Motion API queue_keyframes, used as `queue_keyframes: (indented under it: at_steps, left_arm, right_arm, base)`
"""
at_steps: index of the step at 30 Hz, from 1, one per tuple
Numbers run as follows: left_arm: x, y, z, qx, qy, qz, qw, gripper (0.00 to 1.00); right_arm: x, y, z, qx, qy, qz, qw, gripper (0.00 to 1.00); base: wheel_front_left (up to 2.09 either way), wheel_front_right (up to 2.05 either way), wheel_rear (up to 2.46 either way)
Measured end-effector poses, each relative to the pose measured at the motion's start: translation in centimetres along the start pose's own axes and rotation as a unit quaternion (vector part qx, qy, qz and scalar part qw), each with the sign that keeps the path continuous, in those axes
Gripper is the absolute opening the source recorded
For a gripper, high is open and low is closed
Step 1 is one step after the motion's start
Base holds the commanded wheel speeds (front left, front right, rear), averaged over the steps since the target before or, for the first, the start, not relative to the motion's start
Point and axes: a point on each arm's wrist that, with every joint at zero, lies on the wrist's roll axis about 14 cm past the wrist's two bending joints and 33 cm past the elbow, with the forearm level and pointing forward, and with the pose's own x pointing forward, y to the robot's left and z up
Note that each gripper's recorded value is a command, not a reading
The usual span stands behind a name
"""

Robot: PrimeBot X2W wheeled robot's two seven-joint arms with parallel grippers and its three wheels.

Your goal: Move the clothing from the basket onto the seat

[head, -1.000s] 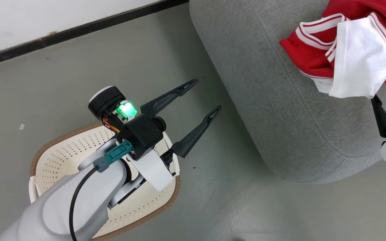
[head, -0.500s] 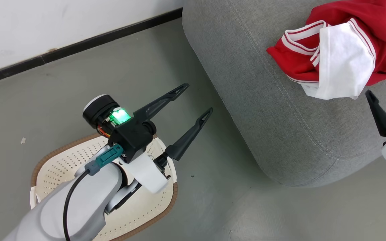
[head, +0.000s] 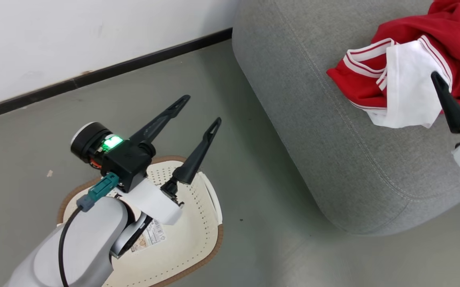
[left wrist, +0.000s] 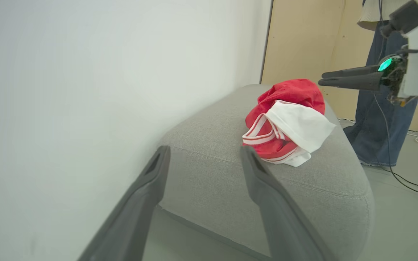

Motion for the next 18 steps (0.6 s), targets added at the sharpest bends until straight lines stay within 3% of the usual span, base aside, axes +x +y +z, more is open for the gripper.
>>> queue_keyframes:
  at_steps: [9,18]
  left_arm:
    - [-2.9,4.2,0.8,0.022,0.006,0.101,0.995,1.00]
    - [-7.7,9.0,2.0,0.040,0.010,0.234,0.971,1.00]
  right_arm:
    - [3.2,3.6,4.6,-0.019,-0.073,0.045,0.996,1.00]
    - [4.8,8.0,7.1,-0.007,-0.127,0.081,0.989,1.00]
  base:
    - [0.00,0.00,0.00]
    - [0.00,0.00,0.00]
